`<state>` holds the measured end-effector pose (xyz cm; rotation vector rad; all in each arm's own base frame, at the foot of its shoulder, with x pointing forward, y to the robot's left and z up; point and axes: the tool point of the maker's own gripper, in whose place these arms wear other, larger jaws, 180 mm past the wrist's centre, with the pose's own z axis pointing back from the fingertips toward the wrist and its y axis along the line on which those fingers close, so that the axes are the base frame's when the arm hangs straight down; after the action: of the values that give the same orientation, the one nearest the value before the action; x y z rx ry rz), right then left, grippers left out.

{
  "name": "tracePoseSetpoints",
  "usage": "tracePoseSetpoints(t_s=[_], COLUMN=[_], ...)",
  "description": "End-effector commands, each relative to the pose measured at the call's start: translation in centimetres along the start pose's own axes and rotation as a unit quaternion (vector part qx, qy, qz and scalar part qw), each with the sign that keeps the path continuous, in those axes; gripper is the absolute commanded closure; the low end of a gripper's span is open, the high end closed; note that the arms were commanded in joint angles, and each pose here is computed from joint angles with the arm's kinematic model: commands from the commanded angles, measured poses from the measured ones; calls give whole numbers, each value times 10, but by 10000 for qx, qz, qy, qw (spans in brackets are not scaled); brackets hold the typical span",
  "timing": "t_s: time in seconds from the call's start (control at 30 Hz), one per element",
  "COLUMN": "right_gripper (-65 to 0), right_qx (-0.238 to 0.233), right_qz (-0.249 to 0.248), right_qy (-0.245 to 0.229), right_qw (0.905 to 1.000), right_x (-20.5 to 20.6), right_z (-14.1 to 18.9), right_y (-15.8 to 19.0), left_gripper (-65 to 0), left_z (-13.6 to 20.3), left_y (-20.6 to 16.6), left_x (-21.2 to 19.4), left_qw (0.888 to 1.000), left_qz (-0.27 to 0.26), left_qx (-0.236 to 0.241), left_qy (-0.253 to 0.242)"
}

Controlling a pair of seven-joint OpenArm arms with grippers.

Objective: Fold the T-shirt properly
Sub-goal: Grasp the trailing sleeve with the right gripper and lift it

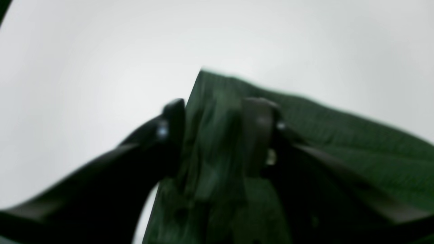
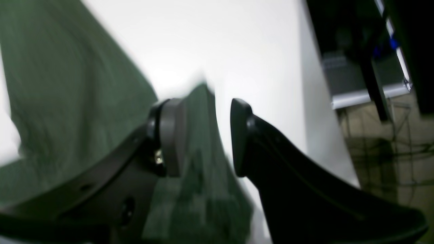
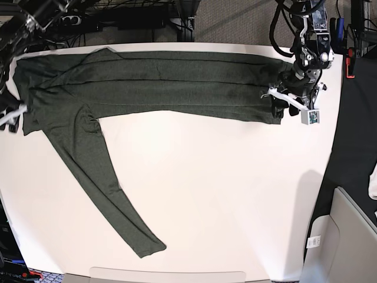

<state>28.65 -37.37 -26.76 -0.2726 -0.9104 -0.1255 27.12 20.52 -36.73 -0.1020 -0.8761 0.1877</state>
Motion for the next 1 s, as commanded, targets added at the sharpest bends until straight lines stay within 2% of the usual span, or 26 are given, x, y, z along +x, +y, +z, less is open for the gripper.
tracePoseSetpoints(t_s=[0.0, 0.2, 0.37, 0.43, 0.6, 0.87, 0.97], right_gripper=[-230, -231, -233, -256, -357, -359, -359], right_qx=[-1, 132, 634, 790, 1117, 1390, 1265], right_qz=[83, 531, 977, 1072, 955, 921, 751], right_qy=[-167, -96, -68, 53, 73, 10, -19], right_qw=[9998, 9985, 9932, 9911, 9891, 9860, 9891], right_x=[18, 53, 74, 75, 83, 86, 85], right_z=[-5, -55, -98, -113, -136, -159, -166], right_y=[1, 41, 94, 109, 138, 166, 164], left_gripper=[-319, -339, -340, -349, -381, -381, -381], left_z=[3, 3, 0, -1, -1, -1, -1], left_y=[2, 2, -2, -3, 2, 4, 4], left_x=[11, 14, 32, 38, 49, 49, 49], left_qw=[9998, 9997, 9990, 9986, 9979, 9978, 9978], left_qz=[-56, -63, -64, -65, -18, -10, -17], left_qx=[10, 11, -30, -44, 24, 44, 48], left_qy=[-177, -238, -449, -517, -655, -663, -657])
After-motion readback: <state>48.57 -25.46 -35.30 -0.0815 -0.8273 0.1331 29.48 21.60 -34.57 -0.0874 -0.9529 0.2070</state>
